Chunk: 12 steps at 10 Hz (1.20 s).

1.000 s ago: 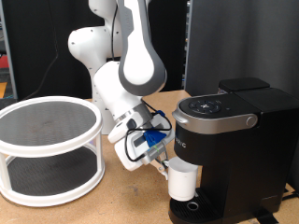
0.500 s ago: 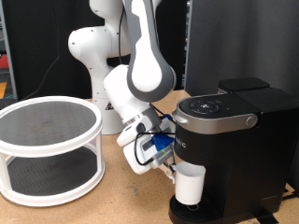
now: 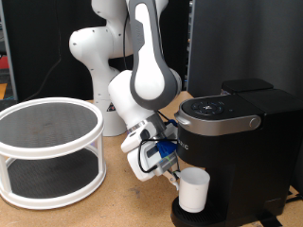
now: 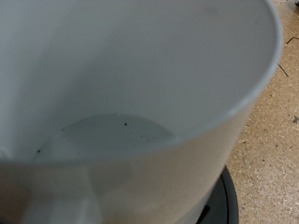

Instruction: Make a cup of coffee with the keurig machine

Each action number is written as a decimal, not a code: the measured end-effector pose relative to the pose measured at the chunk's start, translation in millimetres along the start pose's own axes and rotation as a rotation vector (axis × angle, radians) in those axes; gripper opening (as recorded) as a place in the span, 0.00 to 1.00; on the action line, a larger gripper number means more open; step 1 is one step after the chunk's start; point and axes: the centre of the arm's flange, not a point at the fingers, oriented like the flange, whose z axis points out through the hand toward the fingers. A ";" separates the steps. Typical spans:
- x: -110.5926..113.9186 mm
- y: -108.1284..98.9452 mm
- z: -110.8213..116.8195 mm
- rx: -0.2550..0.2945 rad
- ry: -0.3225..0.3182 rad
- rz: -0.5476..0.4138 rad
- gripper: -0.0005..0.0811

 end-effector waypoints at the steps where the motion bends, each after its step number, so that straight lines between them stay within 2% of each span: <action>1: -0.8 0.7 1.5 -0.002 -0.002 0.003 0.09; 2: -1.0 1.0 1.7 -0.002 -0.002 0.004 0.09; 3: -0.9 1.2 1.6 -0.003 -0.002 0.004 0.32; 4: -0.6 1.8 0.9 -0.003 0.000 0.006 0.32; 5: -0.1 2.8 -1.1 -0.001 -0.001 0.006 0.56; 7: -0.2 8.2 -11.3 0.006 -0.026 -0.004 0.89; 8: -1.1 12.6 -20.3 0.010 -0.046 -0.006 0.89; 9: -2.3 17.5 -30.6 0.017 -0.068 -0.004 0.98; 12: -2.8 29.6 -63.2 0.050 -0.093 0.004 0.99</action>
